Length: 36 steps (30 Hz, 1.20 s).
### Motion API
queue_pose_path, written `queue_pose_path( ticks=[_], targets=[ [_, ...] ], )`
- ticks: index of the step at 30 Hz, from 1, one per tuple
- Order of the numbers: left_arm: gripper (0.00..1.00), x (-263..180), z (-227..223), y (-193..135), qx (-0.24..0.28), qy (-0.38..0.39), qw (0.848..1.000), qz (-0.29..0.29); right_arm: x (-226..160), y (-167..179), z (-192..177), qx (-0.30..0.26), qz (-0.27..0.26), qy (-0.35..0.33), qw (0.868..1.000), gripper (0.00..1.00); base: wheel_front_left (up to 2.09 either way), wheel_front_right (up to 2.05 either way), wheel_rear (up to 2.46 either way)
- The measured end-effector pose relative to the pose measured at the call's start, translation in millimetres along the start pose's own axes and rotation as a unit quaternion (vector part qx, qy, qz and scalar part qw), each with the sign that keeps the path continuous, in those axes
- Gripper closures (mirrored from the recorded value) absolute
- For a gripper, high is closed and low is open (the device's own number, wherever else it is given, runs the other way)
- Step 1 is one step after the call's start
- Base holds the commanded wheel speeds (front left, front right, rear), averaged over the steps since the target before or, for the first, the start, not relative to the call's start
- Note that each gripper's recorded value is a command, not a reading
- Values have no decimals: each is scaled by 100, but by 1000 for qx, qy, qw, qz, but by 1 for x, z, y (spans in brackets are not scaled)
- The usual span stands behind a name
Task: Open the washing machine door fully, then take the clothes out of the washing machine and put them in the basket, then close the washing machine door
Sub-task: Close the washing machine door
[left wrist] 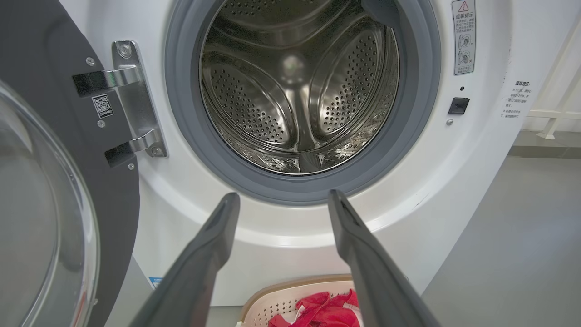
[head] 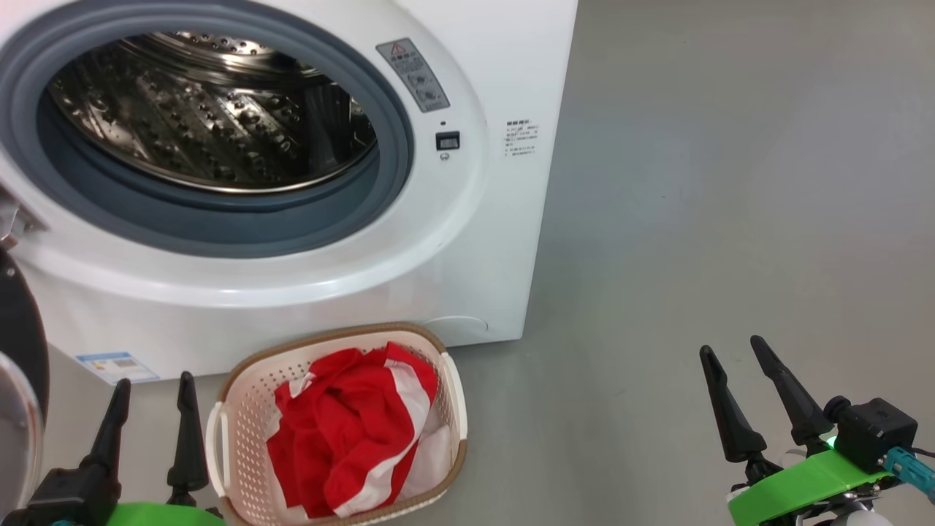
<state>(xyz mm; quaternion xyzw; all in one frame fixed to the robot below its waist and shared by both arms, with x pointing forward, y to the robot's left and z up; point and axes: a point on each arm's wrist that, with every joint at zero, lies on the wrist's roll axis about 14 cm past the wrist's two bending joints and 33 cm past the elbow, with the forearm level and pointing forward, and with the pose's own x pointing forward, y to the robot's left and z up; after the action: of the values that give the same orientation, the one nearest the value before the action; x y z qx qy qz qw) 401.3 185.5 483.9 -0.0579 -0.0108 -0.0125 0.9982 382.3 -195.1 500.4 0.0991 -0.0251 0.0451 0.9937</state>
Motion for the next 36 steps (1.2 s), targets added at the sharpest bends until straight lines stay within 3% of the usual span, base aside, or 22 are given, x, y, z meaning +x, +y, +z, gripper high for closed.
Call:
queue_pose_path(
  ticks=[14, 36],
  targets=[
    [0, -2, 0, 2, 1, 0, 1000, 3, 2, 2, -1, 0, 5, 1, 1000, 0, -125, 124, 1],
    [0, -9, 3, 7, 0, -3, 1000, 11, 10, 13, -3, -2, 25, 4, 1000, 0, -5, 5, 0]
  ],
)
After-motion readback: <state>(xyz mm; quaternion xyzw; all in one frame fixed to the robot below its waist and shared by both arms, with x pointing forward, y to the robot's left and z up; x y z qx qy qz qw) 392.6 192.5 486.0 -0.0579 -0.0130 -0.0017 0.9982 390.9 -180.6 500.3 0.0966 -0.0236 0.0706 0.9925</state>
